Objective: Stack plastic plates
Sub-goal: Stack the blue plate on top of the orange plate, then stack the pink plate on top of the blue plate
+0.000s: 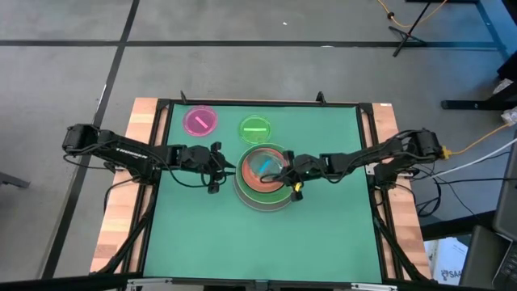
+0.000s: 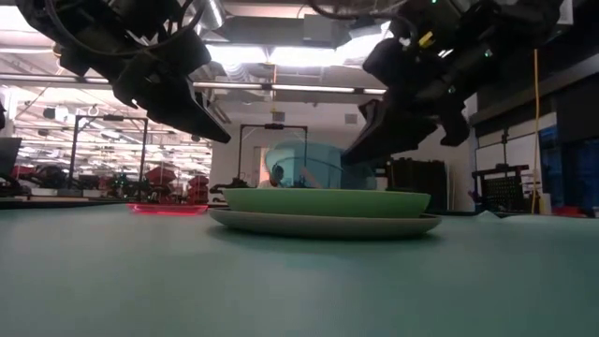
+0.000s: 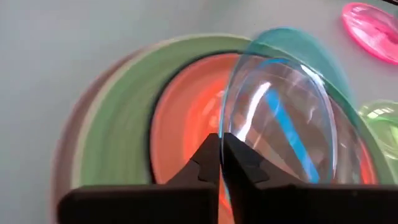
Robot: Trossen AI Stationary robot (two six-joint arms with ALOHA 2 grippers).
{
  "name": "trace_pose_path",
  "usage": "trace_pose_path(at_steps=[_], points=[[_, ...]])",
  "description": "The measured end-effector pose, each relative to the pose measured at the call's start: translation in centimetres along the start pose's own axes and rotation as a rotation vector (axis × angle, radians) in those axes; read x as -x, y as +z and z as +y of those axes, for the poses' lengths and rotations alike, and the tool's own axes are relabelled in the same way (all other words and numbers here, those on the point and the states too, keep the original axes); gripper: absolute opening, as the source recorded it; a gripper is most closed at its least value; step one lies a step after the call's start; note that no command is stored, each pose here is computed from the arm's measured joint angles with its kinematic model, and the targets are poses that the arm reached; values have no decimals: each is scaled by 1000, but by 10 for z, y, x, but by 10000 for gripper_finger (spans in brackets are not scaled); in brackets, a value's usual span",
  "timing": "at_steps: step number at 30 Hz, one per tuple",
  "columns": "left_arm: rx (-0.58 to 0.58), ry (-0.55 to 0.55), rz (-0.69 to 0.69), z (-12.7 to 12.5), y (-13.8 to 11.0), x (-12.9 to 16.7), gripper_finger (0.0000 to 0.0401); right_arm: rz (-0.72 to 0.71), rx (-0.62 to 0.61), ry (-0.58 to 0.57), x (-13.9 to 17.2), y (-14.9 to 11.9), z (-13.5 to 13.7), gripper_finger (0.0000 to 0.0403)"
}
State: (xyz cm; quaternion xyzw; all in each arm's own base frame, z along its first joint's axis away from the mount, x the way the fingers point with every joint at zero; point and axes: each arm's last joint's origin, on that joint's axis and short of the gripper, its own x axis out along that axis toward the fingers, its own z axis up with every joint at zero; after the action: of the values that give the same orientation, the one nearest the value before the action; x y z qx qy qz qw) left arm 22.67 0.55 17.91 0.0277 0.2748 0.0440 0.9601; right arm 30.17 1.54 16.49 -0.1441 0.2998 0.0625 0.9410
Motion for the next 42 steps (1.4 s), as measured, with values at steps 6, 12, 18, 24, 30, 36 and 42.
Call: trace_pose_path(at_steps=[6,12,18,24,30,36,42], points=[[50,18,-2,0,0,0,98,15,-22,-28,-2,-2,0,95],[95,112,11,8,-1,0,128,-8,-41,-42,-2,9,-5,162],[47,283,165,19,1,6,167,-34,-53,-60,10,23,-15,181],[-13,602,379,37,-10,17,166,-18,-65,-63,33,28,-18,181],[132,617,472,67,-22,21,165,-14,-91,-61,46,31,-19,182],[219,582,566,96,-38,17,165,-8,-92,-59,46,30,-18,182],[232,595,629,117,-55,3,165,-7,-93,-59,46,30,-18,182]])
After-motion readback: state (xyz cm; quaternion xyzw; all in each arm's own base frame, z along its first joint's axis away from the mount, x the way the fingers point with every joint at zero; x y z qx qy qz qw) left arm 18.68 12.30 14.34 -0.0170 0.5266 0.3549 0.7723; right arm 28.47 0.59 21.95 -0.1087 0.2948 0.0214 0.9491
